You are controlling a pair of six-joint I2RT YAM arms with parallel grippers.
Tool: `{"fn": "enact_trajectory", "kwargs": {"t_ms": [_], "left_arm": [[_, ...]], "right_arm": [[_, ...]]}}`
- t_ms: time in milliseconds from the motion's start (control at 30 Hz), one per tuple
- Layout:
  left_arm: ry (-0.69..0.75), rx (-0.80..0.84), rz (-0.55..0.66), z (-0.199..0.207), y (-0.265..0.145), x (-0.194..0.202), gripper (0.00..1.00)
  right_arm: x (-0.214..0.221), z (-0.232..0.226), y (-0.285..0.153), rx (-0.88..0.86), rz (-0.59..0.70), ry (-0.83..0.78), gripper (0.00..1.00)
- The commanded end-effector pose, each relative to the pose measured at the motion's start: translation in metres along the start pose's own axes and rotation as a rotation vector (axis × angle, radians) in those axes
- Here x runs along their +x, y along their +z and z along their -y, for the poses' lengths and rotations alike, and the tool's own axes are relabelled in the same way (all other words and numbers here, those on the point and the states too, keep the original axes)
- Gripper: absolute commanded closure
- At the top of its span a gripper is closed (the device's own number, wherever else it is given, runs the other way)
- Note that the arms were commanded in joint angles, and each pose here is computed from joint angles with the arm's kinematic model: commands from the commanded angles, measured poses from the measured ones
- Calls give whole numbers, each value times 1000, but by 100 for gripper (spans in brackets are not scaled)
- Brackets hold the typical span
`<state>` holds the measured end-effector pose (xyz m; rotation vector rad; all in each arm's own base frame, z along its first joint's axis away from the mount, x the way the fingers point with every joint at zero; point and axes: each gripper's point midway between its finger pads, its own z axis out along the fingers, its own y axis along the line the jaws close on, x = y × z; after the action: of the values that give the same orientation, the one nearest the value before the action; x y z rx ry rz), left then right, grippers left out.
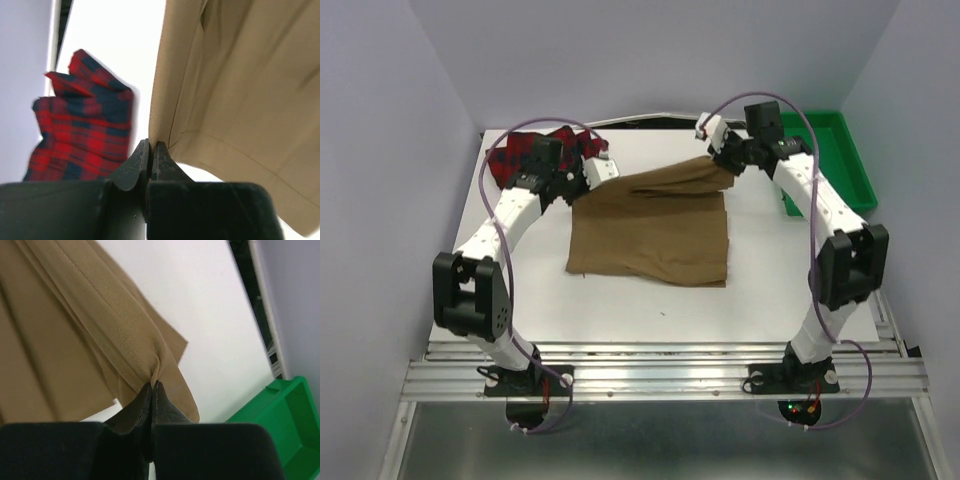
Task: Fold and stack the skirts
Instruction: Fold the skirt
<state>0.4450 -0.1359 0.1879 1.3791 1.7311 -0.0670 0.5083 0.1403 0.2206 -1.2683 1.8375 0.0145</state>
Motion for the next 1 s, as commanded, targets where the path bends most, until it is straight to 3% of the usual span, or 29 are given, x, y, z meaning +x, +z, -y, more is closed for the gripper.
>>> {"fn": "enact_trajectory", "kwargs": {"t_ms": [0, 133, 300, 433, 633, 967], "left_arm": [[88, -22, -21, 17, -21, 19, 100], [97, 70, -90, 74, -19, 62, 100], [73, 141, -169, 123, -11, 104, 100], [5, 154, -206, 137, -2, 118, 100], [-151, 97, -210, 114, 10, 106, 100], [-141, -63, -131, 25, -30, 25, 100]], "right_arm": [[11, -71, -29, -135, -35, 29, 99], [52, -153, -22, -243, -120, 73, 99], [83, -186, -3, -259, -170, 144, 99], [103, -196, 8, -261, -224, 170, 99], [92, -177, 18, -214, -230, 203, 99], [23, -100, -6, -37, -132, 156, 99]]}}
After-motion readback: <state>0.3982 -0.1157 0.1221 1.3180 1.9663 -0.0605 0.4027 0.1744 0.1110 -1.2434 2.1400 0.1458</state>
